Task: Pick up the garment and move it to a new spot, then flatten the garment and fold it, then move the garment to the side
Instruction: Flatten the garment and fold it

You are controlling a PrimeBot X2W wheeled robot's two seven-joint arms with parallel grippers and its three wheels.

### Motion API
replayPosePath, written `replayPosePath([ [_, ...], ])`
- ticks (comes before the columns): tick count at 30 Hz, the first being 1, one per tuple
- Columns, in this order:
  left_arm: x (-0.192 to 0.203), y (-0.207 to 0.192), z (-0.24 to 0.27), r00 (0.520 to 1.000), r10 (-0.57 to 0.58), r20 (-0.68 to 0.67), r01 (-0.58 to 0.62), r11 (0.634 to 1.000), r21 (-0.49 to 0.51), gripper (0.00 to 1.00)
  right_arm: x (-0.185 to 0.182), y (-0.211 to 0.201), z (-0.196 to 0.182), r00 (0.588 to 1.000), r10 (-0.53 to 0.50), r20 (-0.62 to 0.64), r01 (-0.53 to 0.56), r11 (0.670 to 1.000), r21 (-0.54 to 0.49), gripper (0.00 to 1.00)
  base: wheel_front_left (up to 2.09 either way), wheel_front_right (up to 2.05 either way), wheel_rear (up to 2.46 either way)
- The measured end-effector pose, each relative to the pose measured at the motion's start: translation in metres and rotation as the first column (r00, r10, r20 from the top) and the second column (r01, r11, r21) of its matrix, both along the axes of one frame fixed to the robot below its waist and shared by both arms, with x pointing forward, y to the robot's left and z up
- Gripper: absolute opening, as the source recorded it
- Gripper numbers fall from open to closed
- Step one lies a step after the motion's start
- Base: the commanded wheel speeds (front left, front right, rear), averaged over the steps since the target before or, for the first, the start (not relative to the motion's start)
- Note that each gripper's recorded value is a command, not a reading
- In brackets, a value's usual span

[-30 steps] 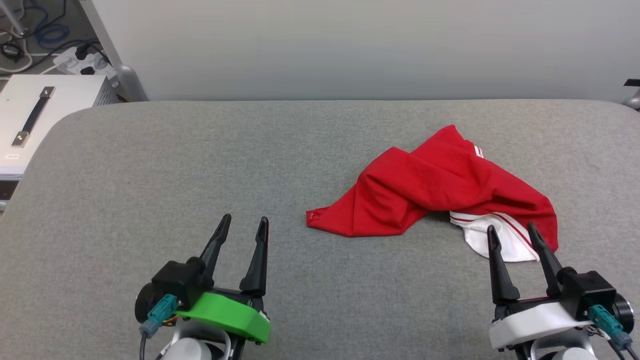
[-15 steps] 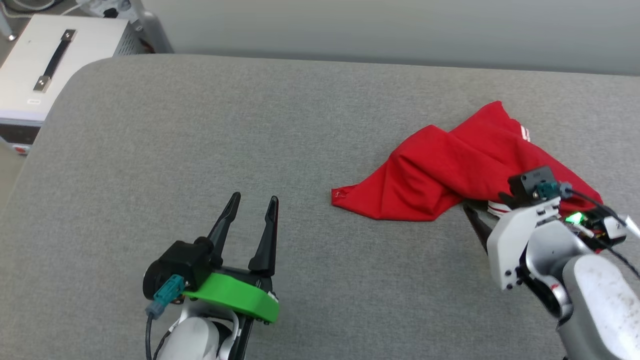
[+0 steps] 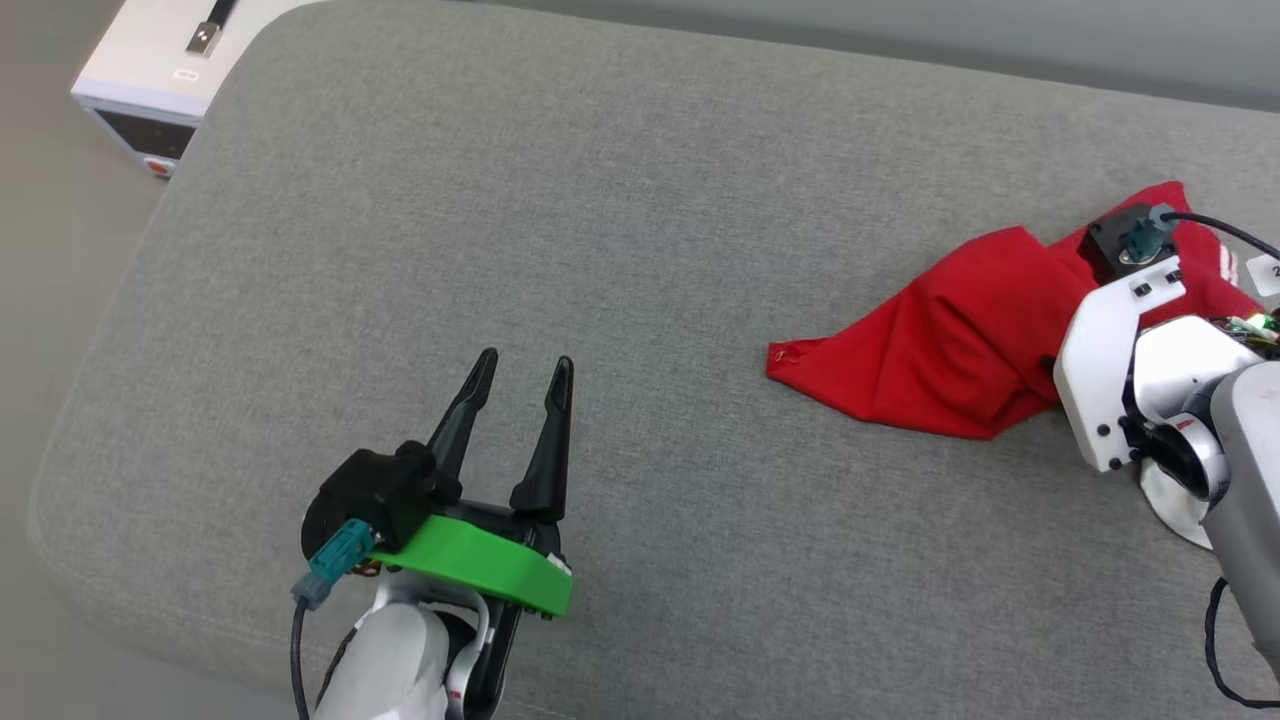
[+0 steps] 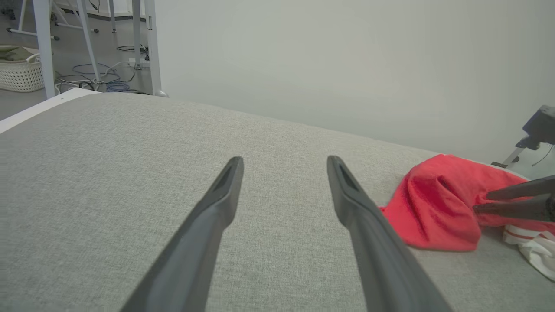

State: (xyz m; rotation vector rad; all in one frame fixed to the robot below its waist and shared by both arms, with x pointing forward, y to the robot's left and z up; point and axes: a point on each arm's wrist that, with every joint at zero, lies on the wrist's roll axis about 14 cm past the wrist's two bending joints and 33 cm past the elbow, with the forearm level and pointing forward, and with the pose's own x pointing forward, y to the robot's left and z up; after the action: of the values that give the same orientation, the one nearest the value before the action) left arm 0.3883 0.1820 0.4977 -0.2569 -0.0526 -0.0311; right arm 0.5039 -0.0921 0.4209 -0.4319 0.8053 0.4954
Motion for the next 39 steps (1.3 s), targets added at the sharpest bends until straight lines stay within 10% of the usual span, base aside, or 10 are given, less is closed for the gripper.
replayPosePath([
  [7, -0.004, 0.011, -0.01, 0.999, 0.034, -0.035, -0.034, 0.999, 0.005, 1.0, 0.004, 0.011, -0.031, 0.997, 0.04, -0.064, -0.04, 0.999, -0.005, 0.99, 0.0, 0.0, 0.0],
  [8, -0.004, 0.011, -0.011, 0.999, 0.037, -0.038, -0.037, 0.999, 0.006, 1.0, 0.006, 0.013, -0.031, 0.997, 0.046, -0.059, -0.046, 0.999, 0.002, 0.33, 0.0, 0.0, 0.0],
  [9, -0.005, 0.012, -0.011, 0.998, 0.039, -0.04, -0.038, 0.999, 0.007, 1.0, 0.008, 0.017, -0.031, 0.997, 0.06, -0.041, -0.06, 0.998, 0.011, 0.0, 0.0, 0.0, 0.0],
  [26, -0.015, 0.009, 0.015, 0.999, 0.03, 0.039, -0.031, 0.999, 0.014, 1.0, -0.018, 0.132, 0.083, 0.867, 0.293, 0.403, -0.422, 0.863, 0.28, 0.0, 0.0, 0.0, 0.0],
  [31, -0.019, 0.009, 0.021, 0.998, 0.031, 0.058, -0.032, 0.999, 0.009, 1.0, -0.059, 0.143, 0.08, 0.839, 0.41, 0.358, -0.512, 0.818, 0.264, 0.0, 0.0, 0.0, 0.0],
  [39, -0.015, 0.0, 0.024, 0.997, 0.004, 0.071, -0.004, 1.0, 0.007, 1.0, -0.107, 0.074, 0.013, 0.898, 0.427, 0.109, -0.441, 0.875, 0.2, 0.0, 0.0, 0.0, 0.0],
])
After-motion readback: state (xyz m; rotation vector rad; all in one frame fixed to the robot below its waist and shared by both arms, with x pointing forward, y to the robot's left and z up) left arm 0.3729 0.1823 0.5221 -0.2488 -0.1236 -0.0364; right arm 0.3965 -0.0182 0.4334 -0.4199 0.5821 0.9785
